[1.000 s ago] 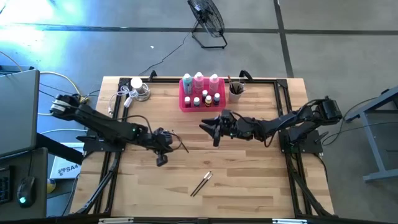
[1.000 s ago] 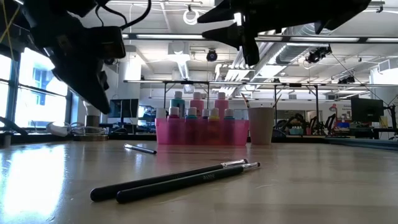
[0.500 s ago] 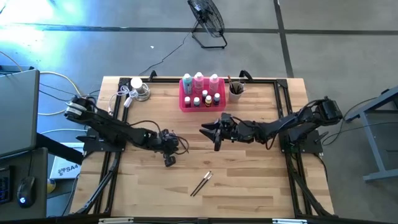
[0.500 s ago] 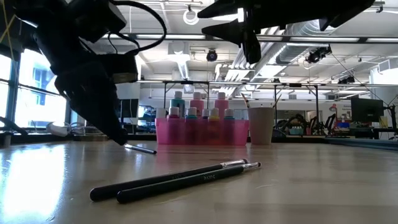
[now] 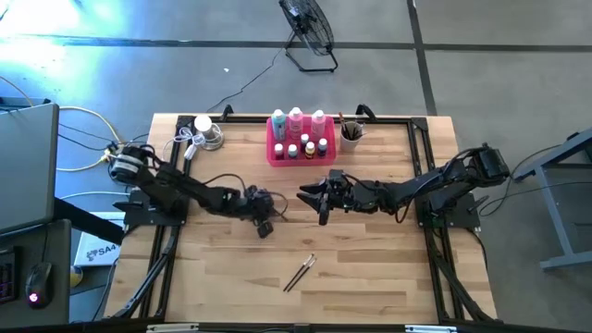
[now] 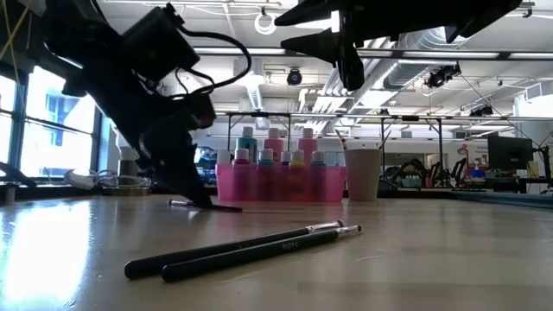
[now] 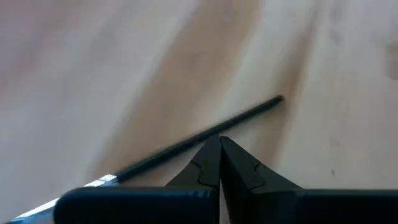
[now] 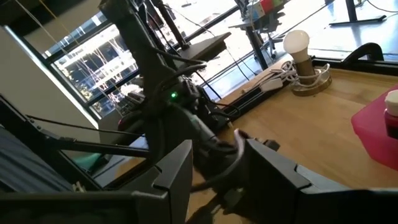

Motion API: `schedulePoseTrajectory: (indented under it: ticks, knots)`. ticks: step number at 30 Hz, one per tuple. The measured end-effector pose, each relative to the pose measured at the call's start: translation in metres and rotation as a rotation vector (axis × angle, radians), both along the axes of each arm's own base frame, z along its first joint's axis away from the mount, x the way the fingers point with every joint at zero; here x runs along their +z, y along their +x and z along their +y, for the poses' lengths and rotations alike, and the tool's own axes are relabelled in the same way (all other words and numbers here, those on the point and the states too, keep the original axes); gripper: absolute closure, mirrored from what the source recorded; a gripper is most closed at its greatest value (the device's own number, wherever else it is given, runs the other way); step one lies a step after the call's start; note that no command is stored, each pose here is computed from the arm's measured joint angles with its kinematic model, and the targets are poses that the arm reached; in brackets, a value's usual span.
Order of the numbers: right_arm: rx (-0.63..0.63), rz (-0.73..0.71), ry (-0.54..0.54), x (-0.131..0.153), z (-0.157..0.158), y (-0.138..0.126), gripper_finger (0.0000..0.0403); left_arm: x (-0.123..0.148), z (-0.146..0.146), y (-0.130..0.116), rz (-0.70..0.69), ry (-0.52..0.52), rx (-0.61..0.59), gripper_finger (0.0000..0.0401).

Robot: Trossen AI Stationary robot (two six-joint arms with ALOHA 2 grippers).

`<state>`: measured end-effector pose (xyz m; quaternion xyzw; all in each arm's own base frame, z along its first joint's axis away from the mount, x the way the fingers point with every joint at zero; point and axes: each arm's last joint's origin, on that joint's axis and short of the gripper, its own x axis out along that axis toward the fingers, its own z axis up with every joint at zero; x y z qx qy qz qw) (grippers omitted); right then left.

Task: Pick & Place Paint Supplies
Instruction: Put the silver paintbrush into the white cup

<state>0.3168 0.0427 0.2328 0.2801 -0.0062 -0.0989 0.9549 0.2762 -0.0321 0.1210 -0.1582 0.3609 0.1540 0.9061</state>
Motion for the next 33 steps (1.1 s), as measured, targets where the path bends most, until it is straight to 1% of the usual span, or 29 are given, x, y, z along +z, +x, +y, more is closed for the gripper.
schedulePoseTrajectory:
  ticks: [3, 5, 8, 12, 15, 17, 20, 22, 24, 26, 27, 29, 33]
  knots:
    - [0.000, 0.000, 0.000, 0.000, 0.000, 0.000, 0.0263, 0.001, 0.011, 0.002, -0.018, 0.018, 0.047, 0.0401]
    - [0.000, 0.000, 0.000, 0.000, 0.000, 0.000, 0.0263, 0.002, 0.018, 0.004, -0.025, 0.037, 0.045, 0.0401]
    - [-0.002, 0.000, 0.000, 0.000, -0.001, 0.000, 0.0263, 0.006, 0.025, 0.006, -0.041, 0.014, 0.019, 0.0401]
    - [-0.002, 0.000, 0.000, 0.000, -0.001, 0.000, 0.0263, 0.024, 0.025, 0.013, -0.097, -0.029, -0.062, 0.0401]
    - [-0.005, 0.002, -0.002, 0.000, -0.002, 0.000, 0.0263, 0.042, 0.024, 0.015, -0.115, 0.001, -0.093, 0.0401]
    - [-0.011, 0.022, -0.004, -0.002, -0.003, 0.000, 0.0263, 0.055, 0.026, 0.014, -0.114, 0.044, -0.077, 0.0401]
    - [-0.021, 0.080, -0.013, -0.008, -0.005, 0.000, 0.0263, 0.072, 0.029, 0.005, -0.042, 0.146, -0.020, 0.0401]
    - [-0.027, 0.116, 0.014, -0.012, -0.006, -0.001, 0.0263, 0.081, 0.031, -0.005, 0.026, 0.194, 0.022, 0.0401]
    - [-0.026, 0.151, 0.088, -0.017, -0.005, -0.002, 0.0265, 0.092, 0.032, -0.016, 0.092, 0.177, 0.059, 0.0401]
    - [0.005, 0.172, 0.175, -0.020, -0.003, -0.002, 0.0270, 0.105, 0.031, -0.029, 0.120, 0.102, 0.095, 0.0401]
    - [0.026, 0.171, 0.200, -0.020, -0.001, -0.002, 0.0273, 0.112, 0.029, -0.036, 0.130, 0.073, 0.098, 0.0401]
    - [0.069, 0.161, 0.198, -0.018, 0.003, -0.002, 0.0279, 0.129, 0.022, -0.047, 0.083, 0.047, 0.071, 0.0401]
    - [0.090, 0.153, 0.105, -0.016, 0.003, -0.002, 0.0297, 0.166, 0.012, -0.072, -0.093, 0.043, -0.004, 0.0401]
